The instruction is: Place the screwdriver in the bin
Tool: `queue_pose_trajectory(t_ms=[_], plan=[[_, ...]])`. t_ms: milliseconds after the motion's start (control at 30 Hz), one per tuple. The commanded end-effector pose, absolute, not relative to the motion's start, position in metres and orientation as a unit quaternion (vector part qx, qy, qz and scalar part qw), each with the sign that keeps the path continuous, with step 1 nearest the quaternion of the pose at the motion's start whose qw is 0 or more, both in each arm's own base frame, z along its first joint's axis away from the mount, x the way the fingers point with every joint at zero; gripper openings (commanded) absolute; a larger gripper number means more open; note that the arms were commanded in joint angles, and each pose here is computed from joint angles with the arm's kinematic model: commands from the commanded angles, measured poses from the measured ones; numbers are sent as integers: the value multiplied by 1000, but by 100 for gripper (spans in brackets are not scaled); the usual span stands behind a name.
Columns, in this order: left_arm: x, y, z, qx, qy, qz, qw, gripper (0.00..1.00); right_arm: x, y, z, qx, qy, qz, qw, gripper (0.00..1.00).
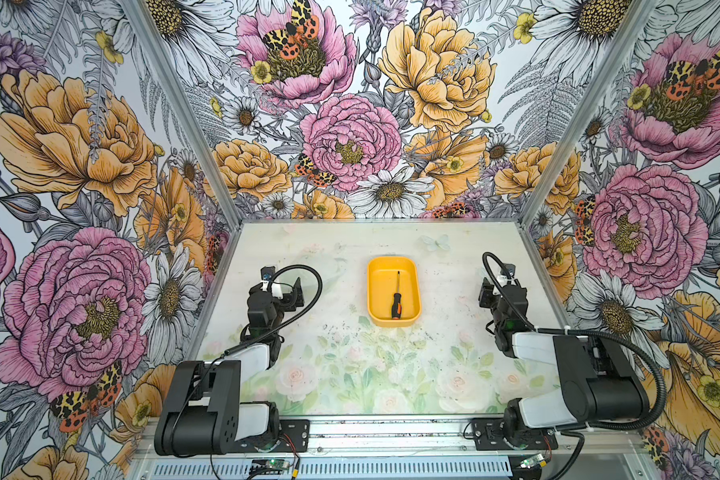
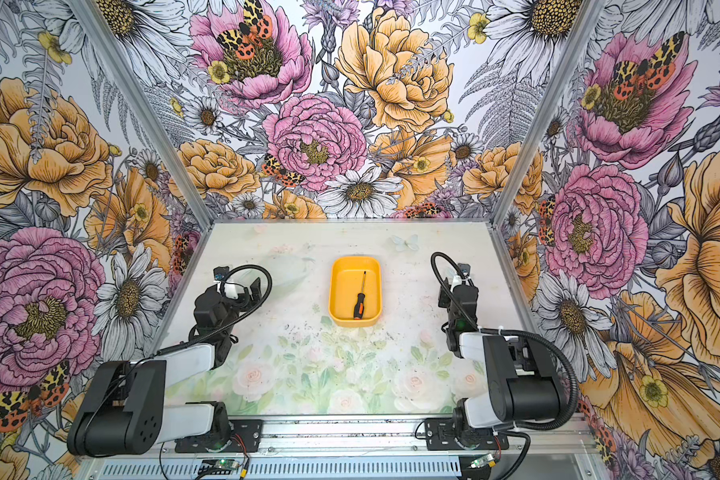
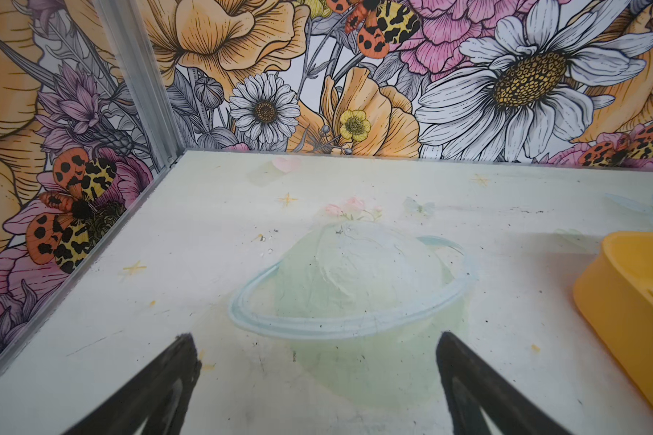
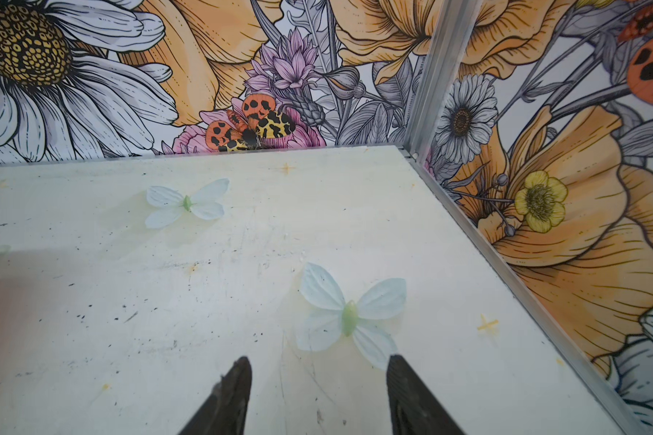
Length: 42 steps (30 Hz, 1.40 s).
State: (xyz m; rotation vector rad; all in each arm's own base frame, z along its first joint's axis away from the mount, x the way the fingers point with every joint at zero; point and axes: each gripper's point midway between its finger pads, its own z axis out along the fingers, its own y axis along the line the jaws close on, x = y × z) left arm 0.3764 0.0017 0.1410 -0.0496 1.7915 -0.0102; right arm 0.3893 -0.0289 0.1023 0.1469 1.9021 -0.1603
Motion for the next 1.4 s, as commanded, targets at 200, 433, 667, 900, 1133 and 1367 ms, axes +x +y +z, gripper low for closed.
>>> queue_pose_trajectory(t_ms=[200, 433, 667, 900, 1133, 1367], plan=[[381, 2, 155, -10, 737, -8, 676, 99, 400, -28, 113, 52, 794, -68, 602, 58], [391, 7, 138, -22, 738, -2, 674, 99, 400, -28, 113, 53, 795, -68, 601, 59], [407, 14, 131, -30, 766, -18, 641, 99, 400, -28, 112, 52, 795, -68, 601, 60], [407, 14, 129, -32, 769, -16, 638, 99, 400, -28, 113, 52, 794, -67, 601, 77], [407, 14, 130, -31, 769, -15, 639, 99, 400, -28, 113, 53, 794, -68, 602, 100], [407, 13, 129, -31, 769, -15, 639, 99, 400, -28, 113, 52, 795, -67, 601, 99]])
